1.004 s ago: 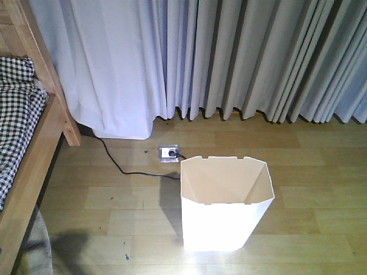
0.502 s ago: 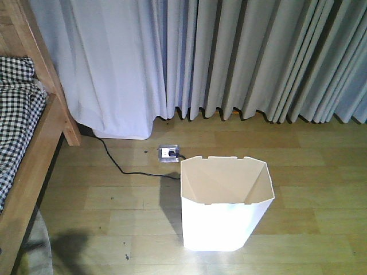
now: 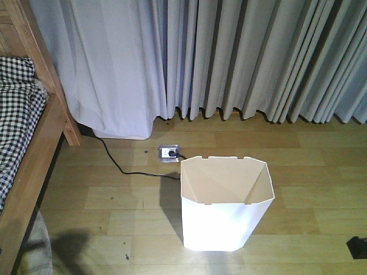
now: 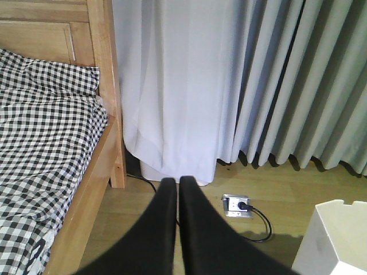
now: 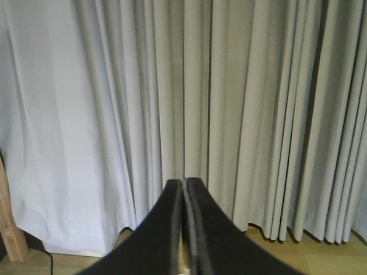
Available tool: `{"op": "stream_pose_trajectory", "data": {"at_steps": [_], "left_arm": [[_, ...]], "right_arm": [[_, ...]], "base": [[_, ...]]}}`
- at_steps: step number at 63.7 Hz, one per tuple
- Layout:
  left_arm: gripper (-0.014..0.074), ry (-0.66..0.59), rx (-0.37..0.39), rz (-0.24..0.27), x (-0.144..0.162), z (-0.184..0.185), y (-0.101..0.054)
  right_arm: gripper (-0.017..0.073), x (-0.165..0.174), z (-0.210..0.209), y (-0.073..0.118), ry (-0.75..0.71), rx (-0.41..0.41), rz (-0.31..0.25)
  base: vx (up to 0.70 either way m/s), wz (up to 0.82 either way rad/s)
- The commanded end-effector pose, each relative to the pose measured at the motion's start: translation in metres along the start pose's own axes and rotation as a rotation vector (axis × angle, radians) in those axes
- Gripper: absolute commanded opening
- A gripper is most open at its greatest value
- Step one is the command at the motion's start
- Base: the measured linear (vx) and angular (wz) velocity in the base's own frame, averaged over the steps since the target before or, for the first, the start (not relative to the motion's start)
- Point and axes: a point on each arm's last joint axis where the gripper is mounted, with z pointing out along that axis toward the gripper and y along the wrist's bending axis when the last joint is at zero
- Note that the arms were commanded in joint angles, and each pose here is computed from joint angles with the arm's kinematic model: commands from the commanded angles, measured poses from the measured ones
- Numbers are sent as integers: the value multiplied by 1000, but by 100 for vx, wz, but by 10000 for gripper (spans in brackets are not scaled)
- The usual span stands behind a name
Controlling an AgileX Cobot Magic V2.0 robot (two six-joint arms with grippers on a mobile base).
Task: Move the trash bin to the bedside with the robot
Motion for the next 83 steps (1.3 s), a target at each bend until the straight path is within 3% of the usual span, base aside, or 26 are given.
{"op": "stream_pose_trajectory", "data": {"at_steps": [1, 11, 29, 83], "left_arm": [[-6, -76, 11, -6, -5, -1, -1], [-6, -76, 11, -6, -5, -1, -1], [-6, -76, 11, -6, -5, -1, -1], [-6, -76, 11, -6, -5, -1, -1]], "right_arm": [[-9, -9, -1, 1, -139, -9, 1], [-9, -11, -1, -1, -161, 30, 4], [-9, -11, -1, -2, -161, 41, -55], [-9, -12, -1, -2, -166, 41, -53]], "base": [[0, 0], [0, 0], [0, 0], [0, 0]]}}
